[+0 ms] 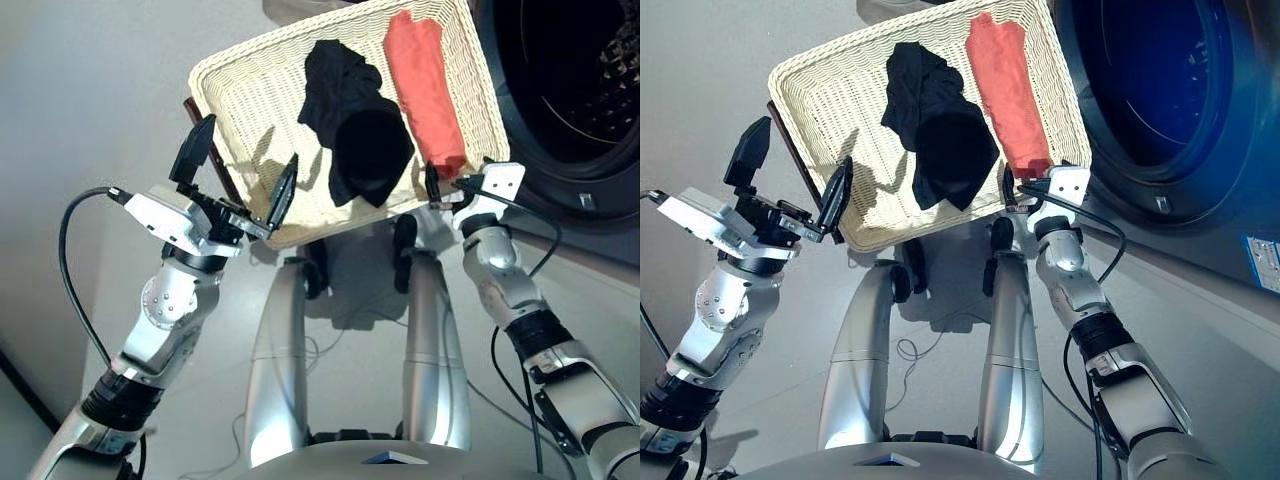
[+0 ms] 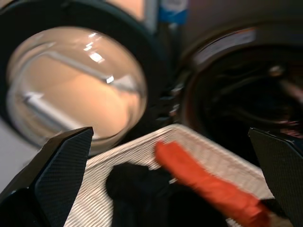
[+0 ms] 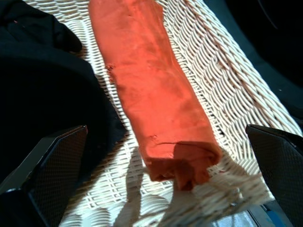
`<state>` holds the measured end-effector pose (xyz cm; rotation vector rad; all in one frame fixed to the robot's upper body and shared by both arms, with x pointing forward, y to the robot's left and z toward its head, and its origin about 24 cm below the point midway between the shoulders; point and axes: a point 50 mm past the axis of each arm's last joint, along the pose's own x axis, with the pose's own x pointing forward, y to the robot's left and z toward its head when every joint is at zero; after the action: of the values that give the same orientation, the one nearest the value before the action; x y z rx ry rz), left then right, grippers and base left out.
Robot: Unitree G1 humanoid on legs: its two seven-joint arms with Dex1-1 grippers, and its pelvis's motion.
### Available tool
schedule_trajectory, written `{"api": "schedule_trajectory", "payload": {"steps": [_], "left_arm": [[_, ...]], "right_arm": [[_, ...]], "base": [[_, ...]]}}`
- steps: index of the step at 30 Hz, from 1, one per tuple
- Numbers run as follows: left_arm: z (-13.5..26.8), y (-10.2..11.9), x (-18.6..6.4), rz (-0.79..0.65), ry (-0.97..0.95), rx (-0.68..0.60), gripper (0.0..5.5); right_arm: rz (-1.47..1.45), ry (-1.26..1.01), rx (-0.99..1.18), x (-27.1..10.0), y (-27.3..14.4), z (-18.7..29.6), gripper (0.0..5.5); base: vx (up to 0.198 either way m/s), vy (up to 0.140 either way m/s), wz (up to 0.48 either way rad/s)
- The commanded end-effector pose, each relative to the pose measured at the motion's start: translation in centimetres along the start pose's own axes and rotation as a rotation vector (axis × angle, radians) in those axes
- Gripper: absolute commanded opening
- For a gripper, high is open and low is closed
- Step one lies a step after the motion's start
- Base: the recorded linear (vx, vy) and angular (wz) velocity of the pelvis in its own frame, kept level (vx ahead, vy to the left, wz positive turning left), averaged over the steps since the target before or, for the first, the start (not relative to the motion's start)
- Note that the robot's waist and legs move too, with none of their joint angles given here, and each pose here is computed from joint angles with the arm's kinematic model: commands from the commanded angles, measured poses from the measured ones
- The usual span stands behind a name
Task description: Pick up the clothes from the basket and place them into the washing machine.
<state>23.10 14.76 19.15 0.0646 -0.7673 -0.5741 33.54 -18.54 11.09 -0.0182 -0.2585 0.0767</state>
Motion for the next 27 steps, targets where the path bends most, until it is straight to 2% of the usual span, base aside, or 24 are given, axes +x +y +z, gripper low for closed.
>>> {"api": "schedule_trajectory", "payload": {"steps": [1, 4, 5, 6, 8, 10, 13, 14, 15, 19, 27], "left_arm": [[2.2, -1.5, 1.3, -0.07, -0.158, 0.104, 5.5], [1.6, -1.8, 3.7, -0.096, -0.174, 0.268, 5.5], [1.2, -1.8, 4.7, -0.112, -0.176, 0.366, 5.5], [0.3, -1.8, 5.8, -0.199, -0.137, 0.505, 5.5], [-0.5, -1.6, 7.5, -0.275, -0.117, 0.621, 5.5], [-1.6, -1.0, 8.8, -0.336, -0.058, 0.682, 5.5], [-3.1, 0.6, 9.6, -0.279, 0.035, 0.638, 5.5], [-3.7, 1.2, 9.7, -0.284, 0.077, 0.661, 5.5], [-4.2, 1.7, 10.0, -0.31, 0.111, 0.751, 5.5], [-5.6, 3.8, 10.4, -0.32, 0.233, 0.913, 5.5], [-6.9, 7.2, 11.3, -0.46, 0.45, 1.371, 5.5]], "right_arm": [[0.022, -0.029, 0.011, -0.4, 0.8, -0.1, 5.5], [0.036, -0.02, -0.007, -0.1, 1.6, -0.2, 5.5], [0.049, -0.027, -0.017, 0.0, 2.0, 0.0, 5.5], [0.068, -0.032, -0.039, 0.1, 2.2, 0.2, 5.5], [0.091, -0.027, -0.069, 0.0, 2.3, 0.1, 5.5], [0.12, -0.024, -0.09, -0.2, 2.5, 0.1, 5.5], [0.153, -0.019, -0.122, -0.9, 2.2, 0.1, 5.5], [0.158, -0.017, -0.125, -1.1, 2.0, 0.1, 5.5], [0.165, -0.017, -0.128, -1.3, 1.9, 0.1, 5.5], [0.18, -0.019, -0.137, -2.3, 1.4, 0.3, 5.5], [0.225, -0.071, -0.177, -4.6, 0.2, 1.9, 5.5]], "base": [[0.0, 0.0, 0.0], [0.0, 0.0, 0.0], [0.0, 0.0, 0.0], [0.0, 0.0, 0.0], [0.0, 0.0, 0.0], [0.0, 0.0, 0.0], [0.0, 0.0, 0.0], [0.0, 0.0, 0.0], [0.0, 0.0, 0.0], [0.0, 0.0, 0.0], [0.0, 0.0, 0.0]]}}
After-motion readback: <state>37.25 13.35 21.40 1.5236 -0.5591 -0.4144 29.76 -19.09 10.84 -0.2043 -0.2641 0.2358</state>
